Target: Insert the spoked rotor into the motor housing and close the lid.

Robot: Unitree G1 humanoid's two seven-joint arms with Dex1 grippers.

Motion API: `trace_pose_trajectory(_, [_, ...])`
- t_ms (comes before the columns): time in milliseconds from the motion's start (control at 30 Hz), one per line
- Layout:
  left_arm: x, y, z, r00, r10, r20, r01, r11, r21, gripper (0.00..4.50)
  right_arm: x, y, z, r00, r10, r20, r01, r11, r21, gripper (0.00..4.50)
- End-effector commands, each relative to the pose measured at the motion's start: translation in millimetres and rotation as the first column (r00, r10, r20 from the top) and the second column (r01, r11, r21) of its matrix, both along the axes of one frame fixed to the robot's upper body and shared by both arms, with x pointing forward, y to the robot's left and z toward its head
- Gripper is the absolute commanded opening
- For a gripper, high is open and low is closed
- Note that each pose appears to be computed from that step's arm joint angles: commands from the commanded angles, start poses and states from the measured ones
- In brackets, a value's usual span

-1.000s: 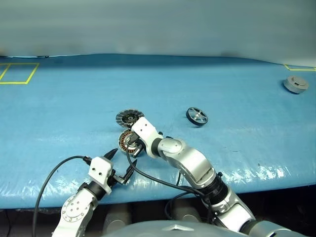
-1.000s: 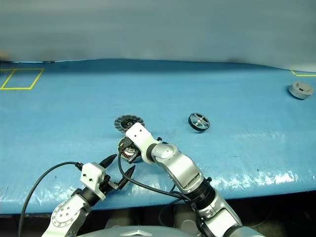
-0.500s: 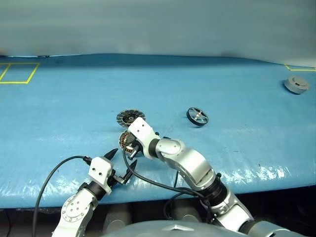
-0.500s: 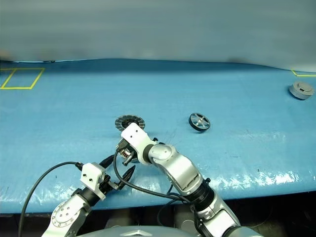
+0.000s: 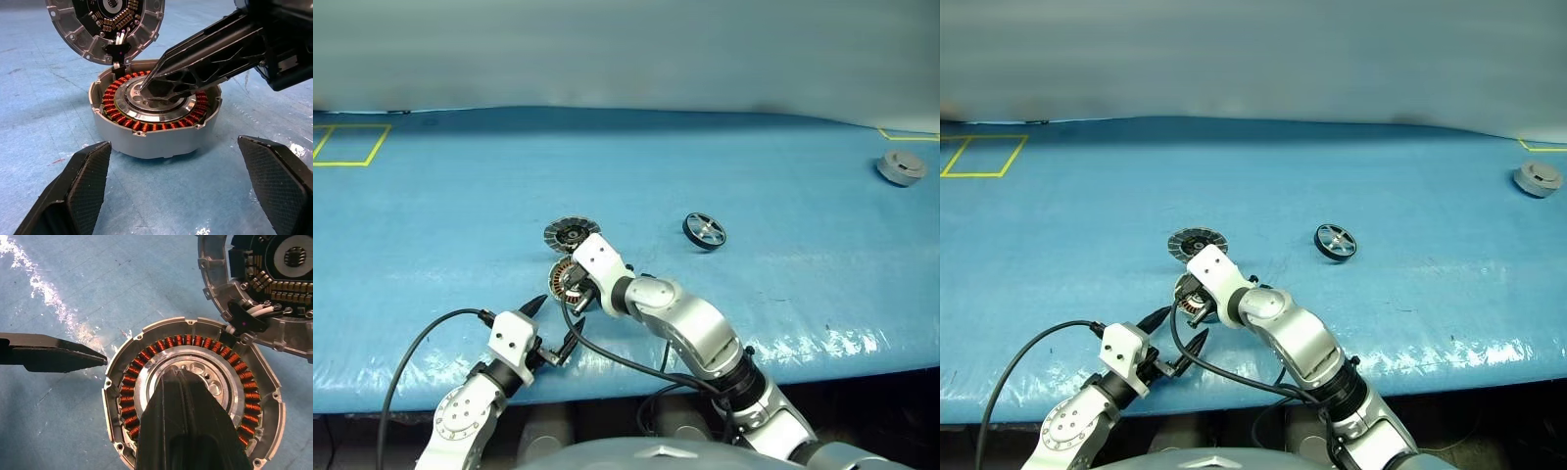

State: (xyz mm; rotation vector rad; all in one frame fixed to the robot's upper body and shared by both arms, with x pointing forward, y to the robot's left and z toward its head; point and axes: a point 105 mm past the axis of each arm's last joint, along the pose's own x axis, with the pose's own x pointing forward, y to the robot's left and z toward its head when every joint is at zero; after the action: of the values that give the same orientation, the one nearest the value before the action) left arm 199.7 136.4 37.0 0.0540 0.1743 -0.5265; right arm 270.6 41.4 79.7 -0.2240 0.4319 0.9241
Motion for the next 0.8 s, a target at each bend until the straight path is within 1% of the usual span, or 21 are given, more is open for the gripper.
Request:
trace_pose_trajectory(33, [0.1,-1.7,3.1,1.0,-0.011,0.015,0.011,1.0,-0.002,4.5,2.1,1.8,10.1,1.0,-0.01,0.029,0.009,0.999,0.039,0.04])
trace_pose_trajectory(400, [1.2,-0.8,3.3,1.0,-0.009,0.015,0.009,1.0,0.003,4.5,-11.8,4.0,-2.7,0.999,0.047,-0.023,-0.047,0.999,0.006,0.04])
trace_pose_trajectory(600, [1.3,-1.2,3.2,1.0,-0.006,0.014,0.005,1.0,0.002,4.5,-5.1,-2.2,-10.0,0.999,-0.002,-0.037,0.002,1.0,-0.01,0.04])
trace_pose_trajectory(800, [0.8,-1.9,2.5,1.0,-0.005,0.011,0.005,1.0,0.001,4.5,6.1,-8.2,-7.2,0.995,-0.087,-0.053,0.089,0.996,0.021,0.04])
